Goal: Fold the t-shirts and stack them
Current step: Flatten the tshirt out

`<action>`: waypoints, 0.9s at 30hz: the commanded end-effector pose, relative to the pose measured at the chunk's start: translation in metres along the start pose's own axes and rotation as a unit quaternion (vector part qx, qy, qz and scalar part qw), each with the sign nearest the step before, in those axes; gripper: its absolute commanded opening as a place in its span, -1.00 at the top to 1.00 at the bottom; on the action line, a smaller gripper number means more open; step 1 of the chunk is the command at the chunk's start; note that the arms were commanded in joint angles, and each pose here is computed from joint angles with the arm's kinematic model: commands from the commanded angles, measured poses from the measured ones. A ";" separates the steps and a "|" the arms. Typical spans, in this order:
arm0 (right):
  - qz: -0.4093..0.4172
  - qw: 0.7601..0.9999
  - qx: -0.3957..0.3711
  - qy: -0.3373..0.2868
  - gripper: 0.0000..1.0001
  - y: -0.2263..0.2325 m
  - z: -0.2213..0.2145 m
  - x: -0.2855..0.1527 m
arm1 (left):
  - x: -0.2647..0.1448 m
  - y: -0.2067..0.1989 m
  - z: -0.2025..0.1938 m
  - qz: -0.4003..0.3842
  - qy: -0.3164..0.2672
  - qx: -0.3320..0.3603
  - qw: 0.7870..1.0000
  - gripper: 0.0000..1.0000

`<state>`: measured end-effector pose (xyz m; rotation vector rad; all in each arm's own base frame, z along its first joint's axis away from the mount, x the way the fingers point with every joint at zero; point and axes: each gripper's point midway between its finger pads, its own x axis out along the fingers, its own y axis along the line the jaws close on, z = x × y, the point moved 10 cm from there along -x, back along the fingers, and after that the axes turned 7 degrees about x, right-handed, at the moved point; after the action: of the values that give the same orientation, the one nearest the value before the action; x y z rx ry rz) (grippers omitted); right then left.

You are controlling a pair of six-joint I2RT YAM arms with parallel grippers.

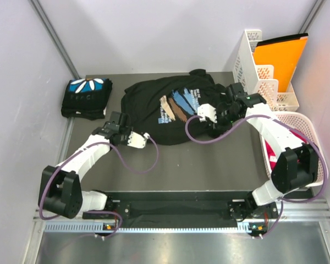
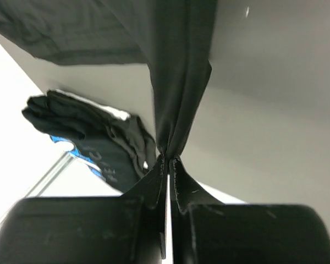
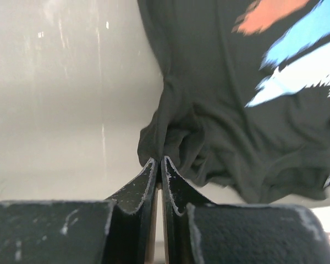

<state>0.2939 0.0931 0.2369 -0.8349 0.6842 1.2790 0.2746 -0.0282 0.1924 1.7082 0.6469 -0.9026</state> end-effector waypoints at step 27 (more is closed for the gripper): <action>-0.112 0.991 0.073 -0.001 -0.20 -0.030 0.008 -0.015 | -0.010 0.056 -0.029 -0.022 0.126 -0.063 0.990 -0.85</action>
<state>0.3125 0.1137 0.2532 -0.8792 0.6353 1.1794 0.3060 -0.0156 0.2060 1.7458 0.9457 -0.7908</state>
